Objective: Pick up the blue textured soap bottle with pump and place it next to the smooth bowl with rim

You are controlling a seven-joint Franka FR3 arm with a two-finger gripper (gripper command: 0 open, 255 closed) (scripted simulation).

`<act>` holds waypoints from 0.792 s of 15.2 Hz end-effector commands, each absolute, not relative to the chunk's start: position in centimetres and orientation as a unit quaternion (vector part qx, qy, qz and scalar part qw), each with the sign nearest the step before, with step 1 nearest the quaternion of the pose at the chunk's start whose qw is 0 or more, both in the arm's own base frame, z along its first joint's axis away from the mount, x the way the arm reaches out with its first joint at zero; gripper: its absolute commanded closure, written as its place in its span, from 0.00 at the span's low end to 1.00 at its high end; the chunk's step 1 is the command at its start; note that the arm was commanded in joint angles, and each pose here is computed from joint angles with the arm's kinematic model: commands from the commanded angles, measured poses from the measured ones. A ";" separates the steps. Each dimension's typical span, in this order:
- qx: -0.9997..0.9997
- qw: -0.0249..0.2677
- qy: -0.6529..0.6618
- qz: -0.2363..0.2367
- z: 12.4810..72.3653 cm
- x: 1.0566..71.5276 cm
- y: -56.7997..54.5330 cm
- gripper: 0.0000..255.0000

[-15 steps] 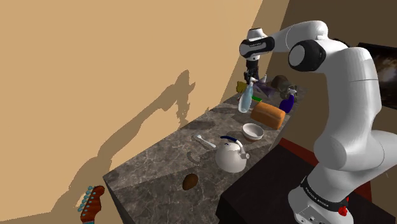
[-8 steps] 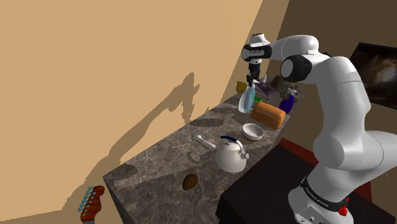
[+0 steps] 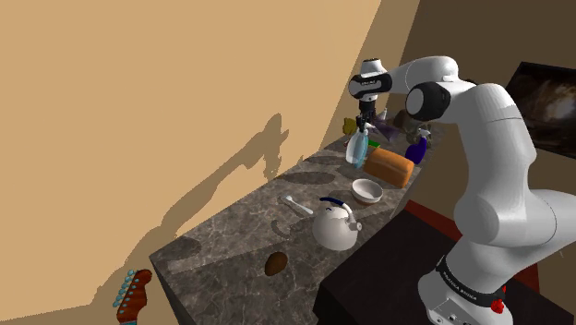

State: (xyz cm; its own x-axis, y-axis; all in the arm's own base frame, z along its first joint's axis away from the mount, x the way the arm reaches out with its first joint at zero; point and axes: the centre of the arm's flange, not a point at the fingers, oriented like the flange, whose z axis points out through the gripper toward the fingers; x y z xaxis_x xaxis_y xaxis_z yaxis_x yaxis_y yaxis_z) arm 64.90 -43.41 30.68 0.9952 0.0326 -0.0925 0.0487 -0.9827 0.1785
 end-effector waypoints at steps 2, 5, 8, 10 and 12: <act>0.995 0.091 0.020 -0.044 29.1 65.0 -43.4 1.00; 0.995 0.091 0.020 -0.044 27.5 65.0 -43.4 1.00; 0.995 0.091 0.020 -0.044 25.9 65.0 -43.4 1.00; 0.995 0.091 0.020 -0.044 24.8 65.0 -43.4 1.00; 0.995 0.091 0.020 -0.044 23.8 65.0 -43.4 1.00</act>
